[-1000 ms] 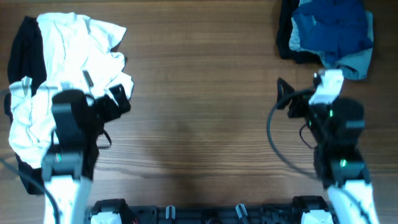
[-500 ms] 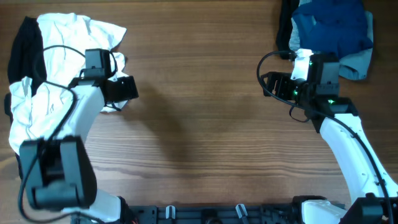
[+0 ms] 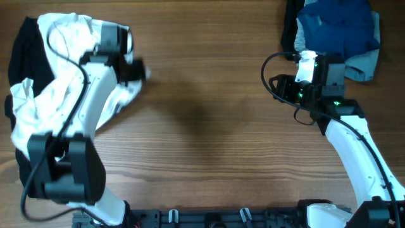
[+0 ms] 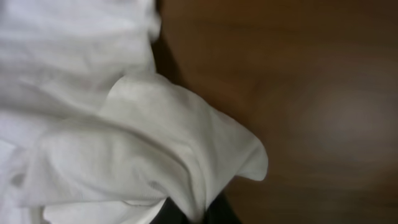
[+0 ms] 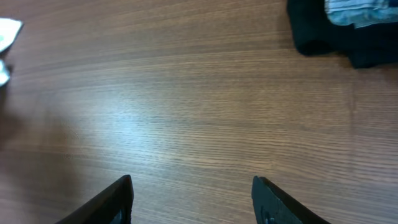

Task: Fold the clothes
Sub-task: 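Grasp the white T-shirt with both grippers and lift it rightward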

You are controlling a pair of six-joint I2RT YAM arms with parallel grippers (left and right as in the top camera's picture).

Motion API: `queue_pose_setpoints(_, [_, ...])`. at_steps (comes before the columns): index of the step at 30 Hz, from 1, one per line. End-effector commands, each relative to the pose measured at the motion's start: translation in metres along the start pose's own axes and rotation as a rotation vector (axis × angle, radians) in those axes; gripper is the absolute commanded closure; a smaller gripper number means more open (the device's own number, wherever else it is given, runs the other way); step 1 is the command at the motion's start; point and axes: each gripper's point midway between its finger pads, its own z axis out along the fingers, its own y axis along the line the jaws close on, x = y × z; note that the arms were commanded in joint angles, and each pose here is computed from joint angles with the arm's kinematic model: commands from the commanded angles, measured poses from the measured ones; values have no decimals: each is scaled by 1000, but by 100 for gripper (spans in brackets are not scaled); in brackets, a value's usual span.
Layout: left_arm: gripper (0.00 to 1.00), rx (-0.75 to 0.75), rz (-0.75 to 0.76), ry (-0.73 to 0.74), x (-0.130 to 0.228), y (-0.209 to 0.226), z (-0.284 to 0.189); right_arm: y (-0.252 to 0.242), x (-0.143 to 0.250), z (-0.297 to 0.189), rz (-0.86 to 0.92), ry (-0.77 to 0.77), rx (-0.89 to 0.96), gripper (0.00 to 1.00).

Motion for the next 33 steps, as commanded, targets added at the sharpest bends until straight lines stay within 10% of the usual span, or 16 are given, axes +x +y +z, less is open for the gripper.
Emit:
queue_pose_setpoints(1, [96, 228, 43, -348, -84, -79, -127, 17, -1, 0, 18, 9, -89, 39])
queue_pose_setpoints(20, [96, 786, -66, -601, -124, -188, -258, 187, 20, 59, -350, -57, -576, 18])
queue_pose_setpoints(28, [96, 860, -11, -629, -95, -205, -310, 169, 22, 104, -306, -85, -443, 16])
queue_pose_setpoints(30, [96, 854, -12, -616, -91, -203, -311, 165, 18, 105, -302, -96, -423, 34])
queue_pose_setpoints(32, [96, 810, -37, -631, -96, -194, -306, 169, 18, 98, -287, -81, -473, 94])
queue_pose_setpoints(33, [96, 777, -59, -643, -100, -186, -303, 169, 16, 91, -250, -70, -497, 96])
